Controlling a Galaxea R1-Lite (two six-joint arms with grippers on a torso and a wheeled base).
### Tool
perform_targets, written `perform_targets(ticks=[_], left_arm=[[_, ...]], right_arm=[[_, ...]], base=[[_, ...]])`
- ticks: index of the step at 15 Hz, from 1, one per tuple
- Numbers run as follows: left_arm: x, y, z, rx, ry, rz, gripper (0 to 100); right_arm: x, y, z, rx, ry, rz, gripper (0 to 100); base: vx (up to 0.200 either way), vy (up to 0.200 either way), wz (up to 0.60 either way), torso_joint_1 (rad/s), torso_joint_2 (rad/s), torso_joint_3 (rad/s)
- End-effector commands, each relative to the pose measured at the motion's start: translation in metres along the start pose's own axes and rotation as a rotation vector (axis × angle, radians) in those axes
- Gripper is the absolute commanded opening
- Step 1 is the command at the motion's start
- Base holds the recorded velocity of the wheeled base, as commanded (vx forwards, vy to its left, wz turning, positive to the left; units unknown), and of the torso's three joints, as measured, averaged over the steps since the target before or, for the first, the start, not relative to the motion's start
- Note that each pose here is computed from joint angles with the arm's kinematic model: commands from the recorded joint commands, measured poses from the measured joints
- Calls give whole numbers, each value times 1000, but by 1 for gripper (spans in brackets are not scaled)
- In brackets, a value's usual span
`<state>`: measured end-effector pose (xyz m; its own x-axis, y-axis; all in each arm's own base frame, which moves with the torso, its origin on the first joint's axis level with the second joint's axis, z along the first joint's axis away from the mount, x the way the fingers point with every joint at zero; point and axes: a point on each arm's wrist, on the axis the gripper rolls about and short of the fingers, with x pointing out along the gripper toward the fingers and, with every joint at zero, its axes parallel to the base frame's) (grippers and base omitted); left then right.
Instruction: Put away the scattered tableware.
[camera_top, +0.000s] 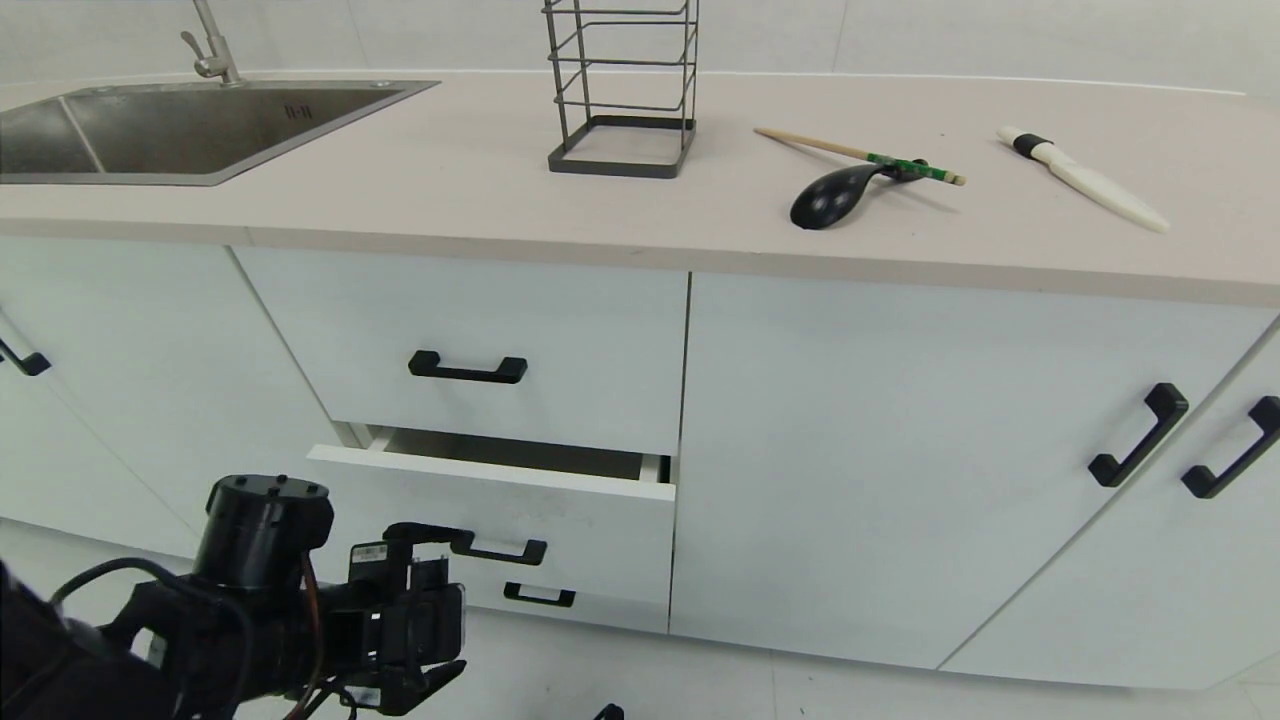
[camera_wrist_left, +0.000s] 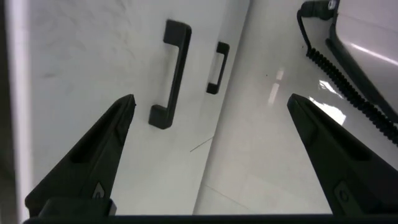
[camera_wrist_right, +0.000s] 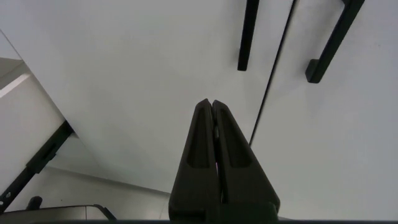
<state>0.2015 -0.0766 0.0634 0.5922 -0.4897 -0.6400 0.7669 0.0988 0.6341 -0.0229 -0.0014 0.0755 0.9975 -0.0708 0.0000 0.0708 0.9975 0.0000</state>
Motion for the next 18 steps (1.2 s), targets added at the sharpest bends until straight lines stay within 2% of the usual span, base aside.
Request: perform_targets(ticks=[1,2,4,7,9,14,18], left_arm=[[-31,-1,17,39,-69,94,100],[-33,1,19,30,-78,109,100],[-27,8,19,-14,-77,118,100],[-13,18,20,-15,-77,109,100],[-1,30,22,-10,-86,126,100],[24,37,16,-22,-75,109,100],[39,42,16,-18,-82,113,100]], right_arm=[[0,0,0,0,2,0,0],[0,0,0,0,2,0,0],[0,0,0,-2,2,0,0],[0,0,0,-2,2,0,0],[0,0,0,0,2,0,0],[0,0,0,0,2,0,0],[0,0,0,0,2,0,0]], base=[[0,0,0,0,0,0],[0,0,0,0,0,0],[0,0,0,0,0,0],[0,0,0,0,0,0],[0,0,0,0,0,0],[0,0,0,0,0,0],[0,0,0,0,0,0]])
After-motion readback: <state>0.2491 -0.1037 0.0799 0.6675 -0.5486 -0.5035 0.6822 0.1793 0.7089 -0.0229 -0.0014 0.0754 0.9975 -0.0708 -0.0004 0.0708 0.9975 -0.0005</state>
